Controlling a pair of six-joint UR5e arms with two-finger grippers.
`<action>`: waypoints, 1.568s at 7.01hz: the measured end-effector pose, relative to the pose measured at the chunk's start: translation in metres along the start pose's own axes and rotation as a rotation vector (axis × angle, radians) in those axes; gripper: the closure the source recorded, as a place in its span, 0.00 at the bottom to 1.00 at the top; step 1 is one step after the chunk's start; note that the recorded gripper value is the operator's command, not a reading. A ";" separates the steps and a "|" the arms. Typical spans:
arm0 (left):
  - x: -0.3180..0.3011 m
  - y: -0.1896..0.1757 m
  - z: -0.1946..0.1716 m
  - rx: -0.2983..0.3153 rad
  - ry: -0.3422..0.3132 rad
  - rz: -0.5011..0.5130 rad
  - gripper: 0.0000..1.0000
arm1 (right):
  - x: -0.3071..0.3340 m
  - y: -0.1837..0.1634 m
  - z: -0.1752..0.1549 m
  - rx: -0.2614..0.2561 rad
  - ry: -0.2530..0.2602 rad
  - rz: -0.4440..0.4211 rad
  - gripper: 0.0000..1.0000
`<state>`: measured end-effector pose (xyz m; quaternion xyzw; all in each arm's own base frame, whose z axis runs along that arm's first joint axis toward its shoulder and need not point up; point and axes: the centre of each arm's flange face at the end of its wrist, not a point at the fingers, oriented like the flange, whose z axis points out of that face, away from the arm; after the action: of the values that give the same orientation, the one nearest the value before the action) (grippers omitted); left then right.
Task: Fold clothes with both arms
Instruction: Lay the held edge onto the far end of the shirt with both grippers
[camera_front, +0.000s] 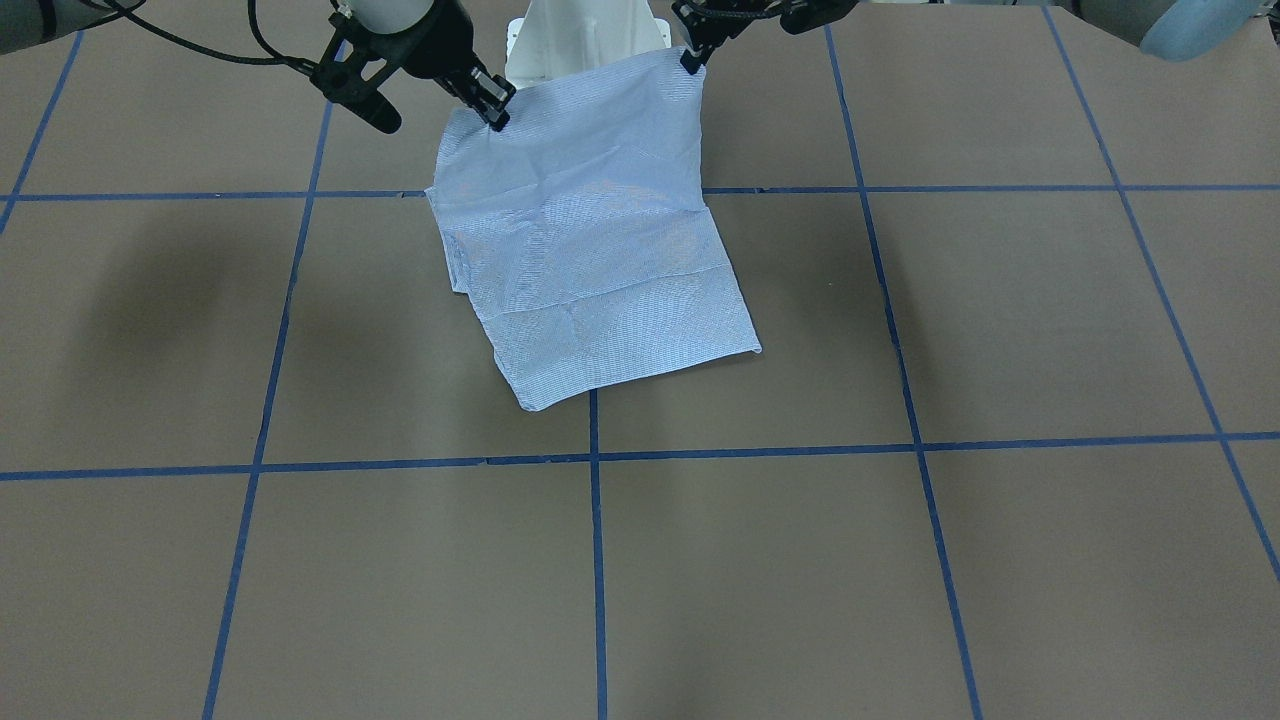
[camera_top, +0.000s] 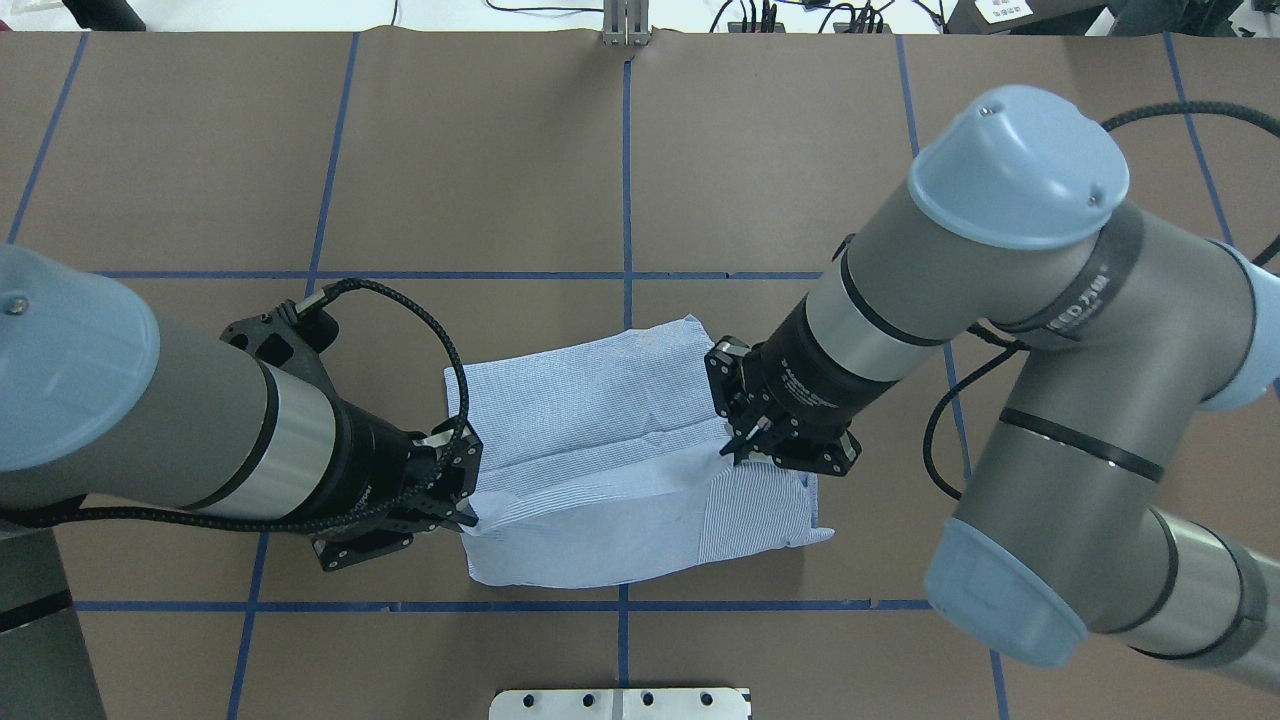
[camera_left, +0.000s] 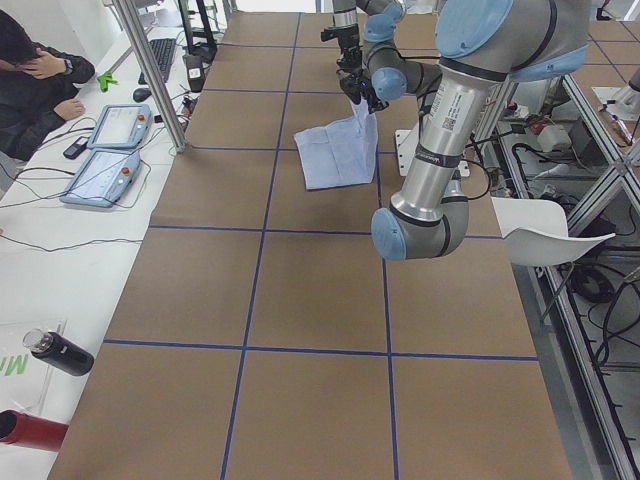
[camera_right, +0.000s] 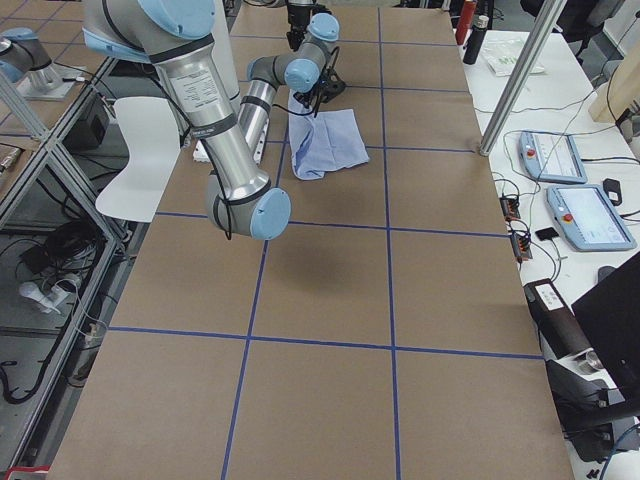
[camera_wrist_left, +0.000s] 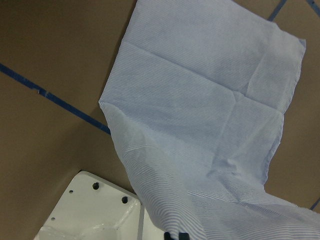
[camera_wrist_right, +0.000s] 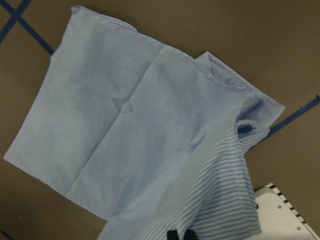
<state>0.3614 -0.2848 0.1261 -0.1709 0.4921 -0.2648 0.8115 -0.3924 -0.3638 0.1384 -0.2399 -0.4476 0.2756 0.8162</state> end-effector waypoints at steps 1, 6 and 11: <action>0.001 -0.013 0.006 0.026 -0.018 -0.022 1.00 | -0.018 -0.013 0.007 0.049 -0.006 -0.024 1.00; 0.013 -0.052 0.060 0.086 -0.094 -0.084 1.00 | -0.100 -0.043 0.064 0.122 -0.004 -0.063 1.00; 0.031 -0.133 0.097 0.171 -0.088 -0.157 1.00 | -0.124 -0.078 0.113 0.163 0.071 -0.011 1.00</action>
<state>0.4244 -0.4080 0.2202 -0.1505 0.4167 -0.3608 0.8207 -0.5273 -0.4865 0.1687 -0.1797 -0.3959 0.2982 0.8497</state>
